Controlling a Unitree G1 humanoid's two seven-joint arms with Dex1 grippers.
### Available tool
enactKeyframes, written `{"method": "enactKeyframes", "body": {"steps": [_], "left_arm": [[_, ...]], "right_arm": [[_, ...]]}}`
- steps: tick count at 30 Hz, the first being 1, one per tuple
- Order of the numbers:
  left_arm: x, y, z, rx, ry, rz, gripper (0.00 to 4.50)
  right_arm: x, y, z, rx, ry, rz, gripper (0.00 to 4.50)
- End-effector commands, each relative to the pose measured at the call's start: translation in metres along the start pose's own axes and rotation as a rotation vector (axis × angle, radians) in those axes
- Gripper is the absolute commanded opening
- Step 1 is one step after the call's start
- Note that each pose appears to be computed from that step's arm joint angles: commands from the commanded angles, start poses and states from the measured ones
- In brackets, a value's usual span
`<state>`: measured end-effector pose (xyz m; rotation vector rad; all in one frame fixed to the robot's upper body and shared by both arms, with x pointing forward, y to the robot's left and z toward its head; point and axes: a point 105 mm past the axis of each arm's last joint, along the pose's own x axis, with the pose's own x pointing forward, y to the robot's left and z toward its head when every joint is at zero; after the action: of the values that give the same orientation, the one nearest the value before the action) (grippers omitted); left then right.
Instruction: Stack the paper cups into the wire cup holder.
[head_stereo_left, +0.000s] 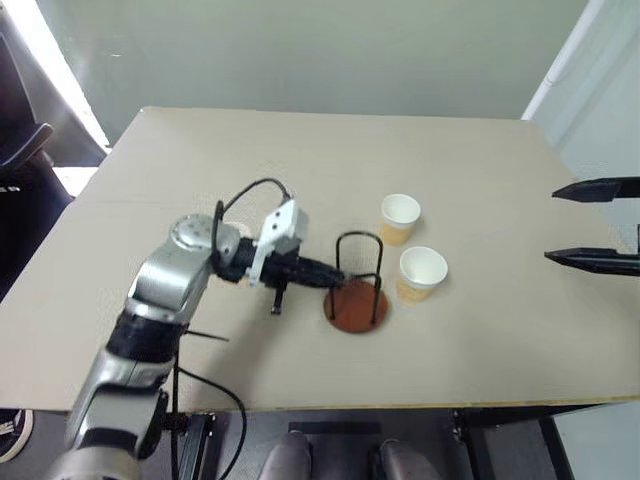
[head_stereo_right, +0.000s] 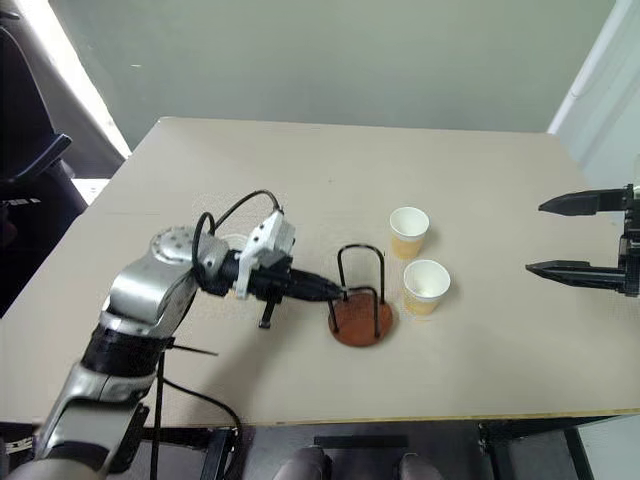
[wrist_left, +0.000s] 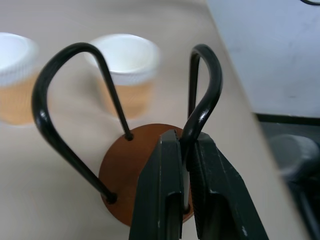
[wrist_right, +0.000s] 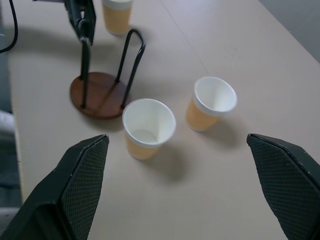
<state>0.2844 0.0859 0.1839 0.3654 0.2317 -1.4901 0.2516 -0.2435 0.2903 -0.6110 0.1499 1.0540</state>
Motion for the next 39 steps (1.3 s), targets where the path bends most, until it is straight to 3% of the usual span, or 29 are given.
{"method": "enactKeyframes", "body": {"steps": [1, 12, 16, 25, 35, 39], "left_arm": [[0.007, -0.007, 0.008, 0.000, -0.017, 0.047, 0.02], [0.018, -0.013, -0.010, 0.031, 0.076, 0.072, 0.02], [0.017, -0.010, -0.014, 0.008, 0.087, 0.075, 1.16], [0.010, -0.013, -0.012, -0.012, 0.078, 0.068, 4.49], [-0.049, -0.011, 0.008, 0.060, 0.095, 0.221, 4.49], [-0.087, -0.014, 0.011, 0.098, 0.145, 0.330, 4.49]], "right_arm": [[0.001, 0.002, 0.015, -0.055, -0.033, 0.002, 4.50], [0.001, -0.001, 0.016, -0.061, -0.040, 0.010, 4.50], [0.003, -0.001, 0.017, -0.063, -0.040, 0.011, 4.50], [0.013, 0.002, 0.018, -0.071, -0.039, 0.049, 4.50], [0.064, 0.014, -0.006, -0.102, 0.069, 0.216, 4.50], [0.088, 0.012, -0.012, -0.141, 0.090, 0.259, 4.50]]}}
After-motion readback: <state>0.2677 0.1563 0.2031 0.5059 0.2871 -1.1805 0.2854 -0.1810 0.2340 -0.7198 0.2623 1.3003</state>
